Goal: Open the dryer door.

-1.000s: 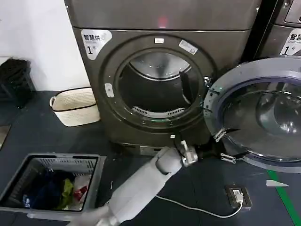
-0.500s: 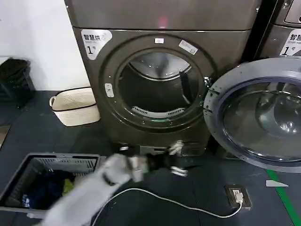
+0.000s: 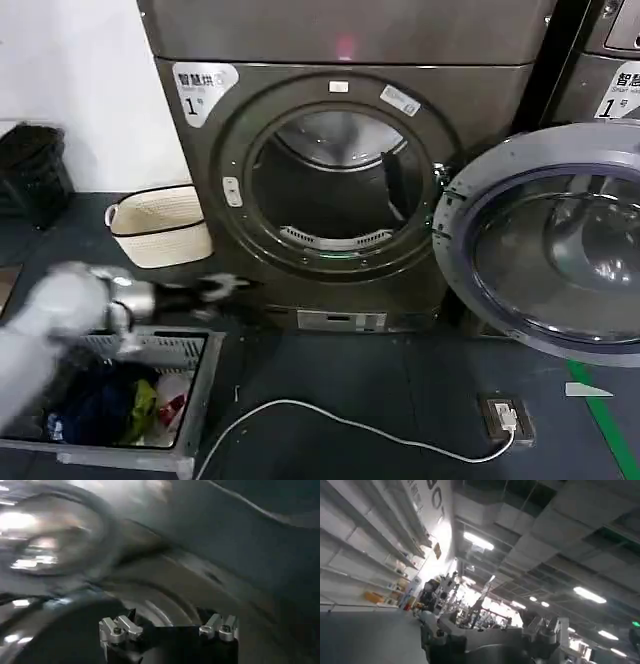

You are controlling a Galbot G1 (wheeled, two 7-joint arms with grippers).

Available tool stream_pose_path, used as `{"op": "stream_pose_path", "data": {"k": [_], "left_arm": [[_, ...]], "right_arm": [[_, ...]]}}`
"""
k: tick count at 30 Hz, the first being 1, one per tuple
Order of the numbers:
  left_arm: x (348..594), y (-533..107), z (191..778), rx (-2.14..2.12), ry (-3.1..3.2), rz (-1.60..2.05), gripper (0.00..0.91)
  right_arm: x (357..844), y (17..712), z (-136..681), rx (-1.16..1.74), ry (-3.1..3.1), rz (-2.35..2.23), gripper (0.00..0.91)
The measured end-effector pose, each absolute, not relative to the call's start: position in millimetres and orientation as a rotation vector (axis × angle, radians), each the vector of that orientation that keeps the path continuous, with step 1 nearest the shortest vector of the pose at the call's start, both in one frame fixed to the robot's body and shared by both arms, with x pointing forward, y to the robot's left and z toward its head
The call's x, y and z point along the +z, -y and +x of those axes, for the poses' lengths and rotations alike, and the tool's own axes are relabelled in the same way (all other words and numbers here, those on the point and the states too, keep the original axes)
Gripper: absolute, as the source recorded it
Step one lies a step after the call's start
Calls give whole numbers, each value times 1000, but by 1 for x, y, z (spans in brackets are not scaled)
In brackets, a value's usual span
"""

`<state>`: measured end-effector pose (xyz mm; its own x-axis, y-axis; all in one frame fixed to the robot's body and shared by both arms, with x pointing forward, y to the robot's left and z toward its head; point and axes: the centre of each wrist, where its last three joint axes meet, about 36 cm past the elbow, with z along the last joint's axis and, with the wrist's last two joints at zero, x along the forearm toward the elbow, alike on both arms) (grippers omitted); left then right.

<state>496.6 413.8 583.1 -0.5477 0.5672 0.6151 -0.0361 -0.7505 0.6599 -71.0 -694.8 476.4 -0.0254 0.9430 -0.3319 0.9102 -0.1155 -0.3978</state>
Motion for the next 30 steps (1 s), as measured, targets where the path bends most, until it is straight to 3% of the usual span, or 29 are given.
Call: {"op": "stream_pose_path", "data": {"k": [4,18,30], "left_arm": [[595,-446,495,2635,-533,1274,907],[576,-490,488,2867,-174,1486,907],[539,-523,474,2775,-379,1726,907]], "right_arm": [[473,694,-73,792,2062,-2171,907],[458,690,-64,734,2089,-2159,907],[446,685,-61,718,2099,-2134,907]]}}
